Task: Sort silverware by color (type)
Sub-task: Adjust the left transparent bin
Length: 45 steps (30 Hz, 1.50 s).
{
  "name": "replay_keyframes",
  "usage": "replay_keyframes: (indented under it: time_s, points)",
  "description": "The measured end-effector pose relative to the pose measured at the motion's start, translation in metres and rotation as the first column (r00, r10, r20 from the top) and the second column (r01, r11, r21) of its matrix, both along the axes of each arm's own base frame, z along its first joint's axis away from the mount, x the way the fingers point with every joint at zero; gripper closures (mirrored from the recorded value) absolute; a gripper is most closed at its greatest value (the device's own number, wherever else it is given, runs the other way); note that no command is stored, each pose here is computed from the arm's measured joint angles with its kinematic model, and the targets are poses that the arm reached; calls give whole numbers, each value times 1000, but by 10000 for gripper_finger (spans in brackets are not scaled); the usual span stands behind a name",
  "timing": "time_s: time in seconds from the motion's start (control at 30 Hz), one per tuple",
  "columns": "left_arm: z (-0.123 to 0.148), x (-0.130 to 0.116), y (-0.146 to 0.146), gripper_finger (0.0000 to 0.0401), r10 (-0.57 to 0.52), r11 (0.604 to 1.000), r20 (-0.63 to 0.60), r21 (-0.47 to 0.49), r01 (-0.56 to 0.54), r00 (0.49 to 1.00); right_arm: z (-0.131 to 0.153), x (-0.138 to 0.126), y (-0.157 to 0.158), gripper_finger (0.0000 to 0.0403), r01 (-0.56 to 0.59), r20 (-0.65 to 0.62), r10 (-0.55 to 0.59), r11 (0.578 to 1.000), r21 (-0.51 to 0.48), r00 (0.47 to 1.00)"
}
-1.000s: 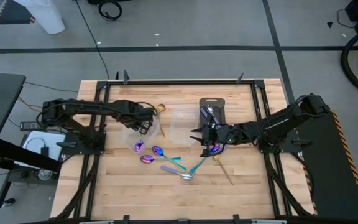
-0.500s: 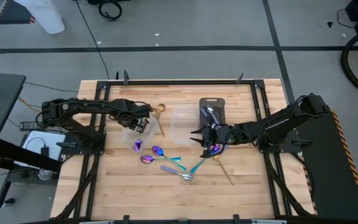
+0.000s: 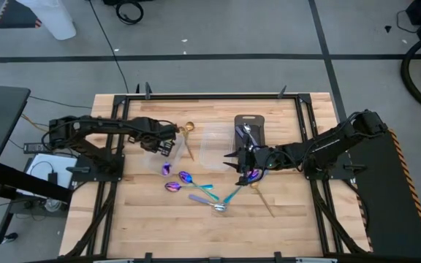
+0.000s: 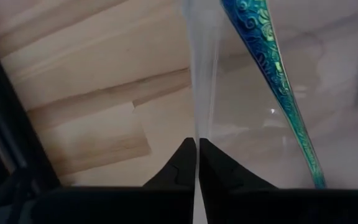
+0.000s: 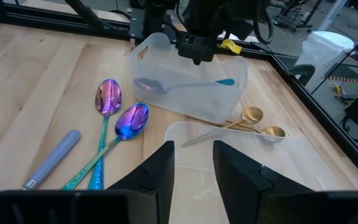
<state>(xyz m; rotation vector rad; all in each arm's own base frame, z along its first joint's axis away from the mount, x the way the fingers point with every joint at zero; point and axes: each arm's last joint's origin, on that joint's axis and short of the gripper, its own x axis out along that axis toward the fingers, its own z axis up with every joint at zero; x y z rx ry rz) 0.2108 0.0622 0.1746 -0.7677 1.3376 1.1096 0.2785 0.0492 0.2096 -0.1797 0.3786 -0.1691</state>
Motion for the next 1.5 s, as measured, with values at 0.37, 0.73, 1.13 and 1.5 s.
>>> replay_keyframes:
  time_s: [0.37, 0.73, 1.13, 1.5]
  points:
    - [19, -15, -17, 390, 16, 1000, -23, 4, -16, 1000, 0, 0, 0, 281, 0, 0, 0, 1000, 1, 1000]
    - [23, -32, -18, 391, 53, 998, -99, 41, -49, 994, 0, 0, 0, 281, -4, 0, 4, 1000, 10, 1000]
    - [12, -35, -21, 318, 118, 993, -80, -9, -119, 990, 0, 0, 0, 281, -4, 1, 4, 1000, 10, 1000]
    - [30, -26, -23, 269, 55, 994, -35, -93, -58, 998, 0, 0, 0, 281, -4, 1, 4, 1000, 10, 1000]
